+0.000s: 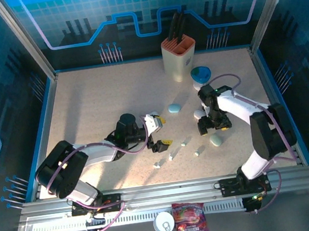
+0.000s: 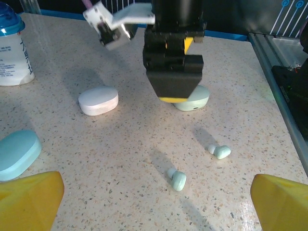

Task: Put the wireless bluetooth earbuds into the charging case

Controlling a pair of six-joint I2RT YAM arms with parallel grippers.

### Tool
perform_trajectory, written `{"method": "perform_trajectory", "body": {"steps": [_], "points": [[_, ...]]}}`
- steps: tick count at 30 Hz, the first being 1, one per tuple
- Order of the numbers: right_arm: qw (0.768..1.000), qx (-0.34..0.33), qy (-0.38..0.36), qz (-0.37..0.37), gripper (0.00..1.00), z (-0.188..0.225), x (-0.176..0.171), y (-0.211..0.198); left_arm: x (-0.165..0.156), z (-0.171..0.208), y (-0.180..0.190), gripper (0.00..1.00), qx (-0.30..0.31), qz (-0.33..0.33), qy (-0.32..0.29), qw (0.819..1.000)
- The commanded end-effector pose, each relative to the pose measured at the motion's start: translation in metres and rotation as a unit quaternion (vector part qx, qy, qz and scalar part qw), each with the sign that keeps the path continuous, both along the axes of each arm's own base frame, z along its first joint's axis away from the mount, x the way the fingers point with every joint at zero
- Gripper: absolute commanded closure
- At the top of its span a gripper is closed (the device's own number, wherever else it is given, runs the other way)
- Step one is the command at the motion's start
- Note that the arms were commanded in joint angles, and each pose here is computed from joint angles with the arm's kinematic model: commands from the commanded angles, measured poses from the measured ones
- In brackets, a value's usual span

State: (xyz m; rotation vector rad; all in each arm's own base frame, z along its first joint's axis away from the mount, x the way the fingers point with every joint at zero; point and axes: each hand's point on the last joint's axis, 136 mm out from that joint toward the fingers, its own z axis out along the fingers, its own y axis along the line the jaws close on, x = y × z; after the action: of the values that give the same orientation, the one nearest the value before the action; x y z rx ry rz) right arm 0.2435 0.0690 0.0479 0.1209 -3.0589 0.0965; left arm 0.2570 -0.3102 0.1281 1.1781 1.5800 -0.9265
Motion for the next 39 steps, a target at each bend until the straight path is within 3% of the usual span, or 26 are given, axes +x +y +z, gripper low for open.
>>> {"method": "perform_trajectory", "body": {"steps": [1, 16, 20, 25, 33, 39], "points": [[0.998, -0.044, 0.035, 0.016, 0.18, 0.001, -0.007, -0.005, 0.0, 0.015, -0.003, 0.01, -0.006, -0.005, -0.028, 1.0], [0.984, -0.091, 0.134, 0.075, 0.46, -0.024, -0.025, 0.001, 0.003, 0.012, 0.0, 0.01, 0.003, 0.004, -0.037, 0.999], [0.983, -0.095, 0.137, 0.076, 0.61, -0.025, -0.025, 0.001, 0.003, 0.009, 0.0, 0.01, 0.006, 0.005, -0.037, 0.999], [0.987, -0.081, 0.121, 0.074, 0.63, -0.021, -0.022, 0.005, 0.003, 0.008, 0.0, 0.01, 0.006, 0.007, -0.036, 0.999], [0.999, 0.024, 0.028, 0.032, 0.64, -0.01, 0.005, 0.035, 0.017, 0.014, -0.001, 0.01, -0.008, 0.042, -0.015, 0.999], [0.987, 0.152, -0.053, -0.022, 0.66, 0.011, 0.034, 0.072, 0.034, 0.028, 0.001, 0.01, -0.065, 0.103, 0.024, 0.992]]}}
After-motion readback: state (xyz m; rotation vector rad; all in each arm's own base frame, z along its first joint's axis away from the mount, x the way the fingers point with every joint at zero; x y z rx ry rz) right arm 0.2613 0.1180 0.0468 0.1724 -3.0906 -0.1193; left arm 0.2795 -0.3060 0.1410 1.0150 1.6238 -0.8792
